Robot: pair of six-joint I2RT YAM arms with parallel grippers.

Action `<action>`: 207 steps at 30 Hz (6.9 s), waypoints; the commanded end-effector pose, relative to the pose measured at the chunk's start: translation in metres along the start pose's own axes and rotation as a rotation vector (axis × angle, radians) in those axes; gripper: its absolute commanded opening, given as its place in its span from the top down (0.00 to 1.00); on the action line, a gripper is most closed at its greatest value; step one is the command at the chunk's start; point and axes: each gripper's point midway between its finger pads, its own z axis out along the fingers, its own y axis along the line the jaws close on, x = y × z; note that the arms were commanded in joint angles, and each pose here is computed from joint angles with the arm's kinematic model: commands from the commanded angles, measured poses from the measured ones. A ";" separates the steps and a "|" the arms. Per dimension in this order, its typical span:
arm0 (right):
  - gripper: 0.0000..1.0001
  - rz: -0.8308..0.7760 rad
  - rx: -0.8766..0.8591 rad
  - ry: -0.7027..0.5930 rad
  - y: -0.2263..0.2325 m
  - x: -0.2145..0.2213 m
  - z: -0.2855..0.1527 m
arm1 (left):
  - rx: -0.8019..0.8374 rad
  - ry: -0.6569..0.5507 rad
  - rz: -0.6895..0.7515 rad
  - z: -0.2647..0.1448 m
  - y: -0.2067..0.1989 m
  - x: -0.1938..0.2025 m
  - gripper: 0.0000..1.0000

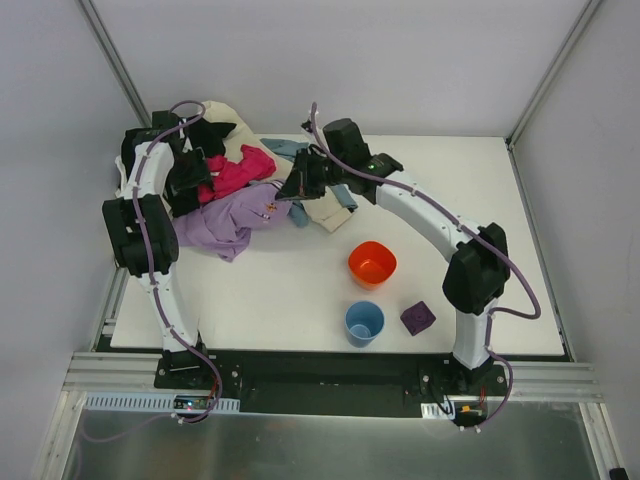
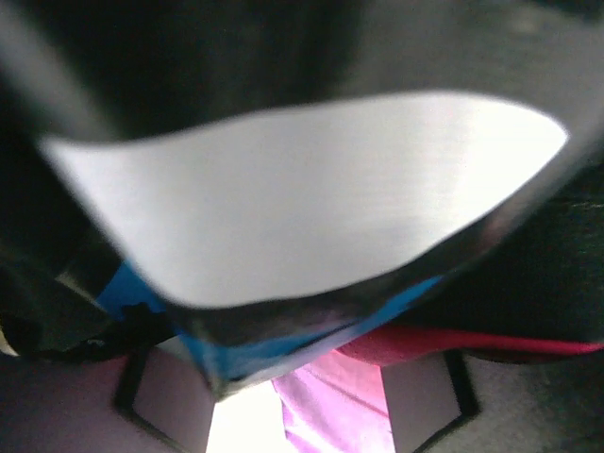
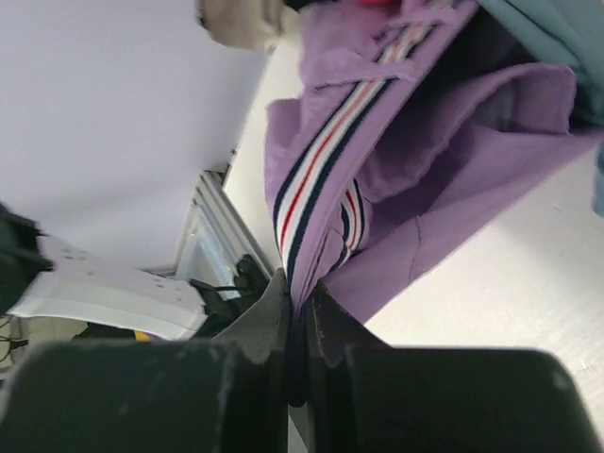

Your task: Pick out a specific cloth from the pile

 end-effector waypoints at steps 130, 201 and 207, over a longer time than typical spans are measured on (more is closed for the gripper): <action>0.04 0.457 0.560 -0.443 -0.229 -0.018 -0.262 | 0.287 -0.173 0.334 -0.117 -0.123 0.065 0.01; 1.00 -0.060 -0.356 -0.993 0.104 -0.271 -0.406 | 0.271 -0.130 0.343 -0.091 -0.111 0.084 0.02; 0.99 -0.068 -0.330 -1.154 0.110 -0.270 -0.465 | 0.275 -0.118 0.338 -0.088 -0.111 0.087 0.02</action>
